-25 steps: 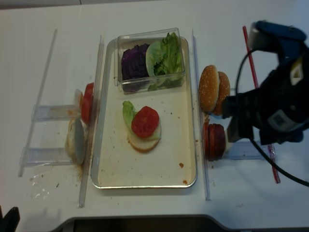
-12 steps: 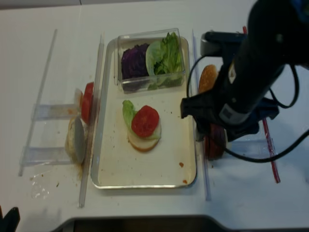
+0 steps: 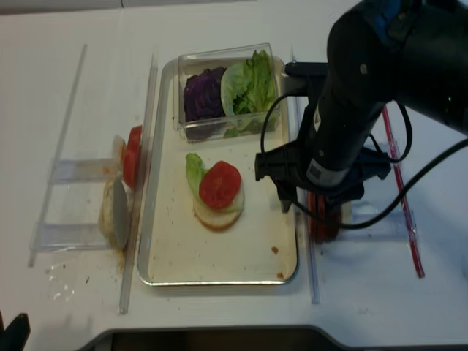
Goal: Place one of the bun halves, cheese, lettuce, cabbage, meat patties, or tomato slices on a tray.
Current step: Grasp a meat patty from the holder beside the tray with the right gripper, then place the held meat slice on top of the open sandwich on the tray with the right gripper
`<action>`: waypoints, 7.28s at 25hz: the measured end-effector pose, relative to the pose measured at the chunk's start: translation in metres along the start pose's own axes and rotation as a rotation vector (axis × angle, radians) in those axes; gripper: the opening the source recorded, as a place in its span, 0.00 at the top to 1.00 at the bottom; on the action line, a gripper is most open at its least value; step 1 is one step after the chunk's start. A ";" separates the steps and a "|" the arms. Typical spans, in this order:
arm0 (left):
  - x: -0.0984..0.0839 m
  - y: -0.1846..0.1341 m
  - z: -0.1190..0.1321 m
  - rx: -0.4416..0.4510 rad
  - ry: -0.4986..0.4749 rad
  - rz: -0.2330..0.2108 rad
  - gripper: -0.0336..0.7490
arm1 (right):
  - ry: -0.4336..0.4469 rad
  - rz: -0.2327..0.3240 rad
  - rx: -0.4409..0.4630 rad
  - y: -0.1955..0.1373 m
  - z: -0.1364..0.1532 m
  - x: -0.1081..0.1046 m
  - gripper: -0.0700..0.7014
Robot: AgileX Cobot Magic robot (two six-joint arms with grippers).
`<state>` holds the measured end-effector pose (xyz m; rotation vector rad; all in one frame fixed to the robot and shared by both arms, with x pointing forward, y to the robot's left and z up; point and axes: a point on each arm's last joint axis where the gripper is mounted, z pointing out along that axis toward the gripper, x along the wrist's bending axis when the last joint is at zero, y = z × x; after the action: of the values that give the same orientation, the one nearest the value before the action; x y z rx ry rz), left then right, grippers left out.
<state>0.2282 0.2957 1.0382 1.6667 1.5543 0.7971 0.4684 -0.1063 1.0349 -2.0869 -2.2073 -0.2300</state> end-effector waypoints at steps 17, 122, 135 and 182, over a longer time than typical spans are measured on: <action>0.000 0.000 0.000 0.000 0.000 0.000 0.66 | -0.012 0.012 0.013 0.010 0.020 0.004 0.27; 0.000 0.000 0.000 0.000 0.000 0.000 0.67 | 0.398 -0.063 -0.089 0.061 0.029 0.068 0.77; 0.000 0.000 0.000 0.000 0.000 0.000 0.67 | 0.448 -0.054 -0.034 0.064 0.048 0.074 0.77; 0.000 0.000 0.000 0.000 0.000 0.000 0.67 | 0.474 -0.105 0.027 0.072 0.049 0.068 0.77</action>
<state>0.2282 0.2957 1.0382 1.6667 1.5543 0.7971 0.5377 -0.0275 1.0016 -1.6812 -2.0117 -0.6260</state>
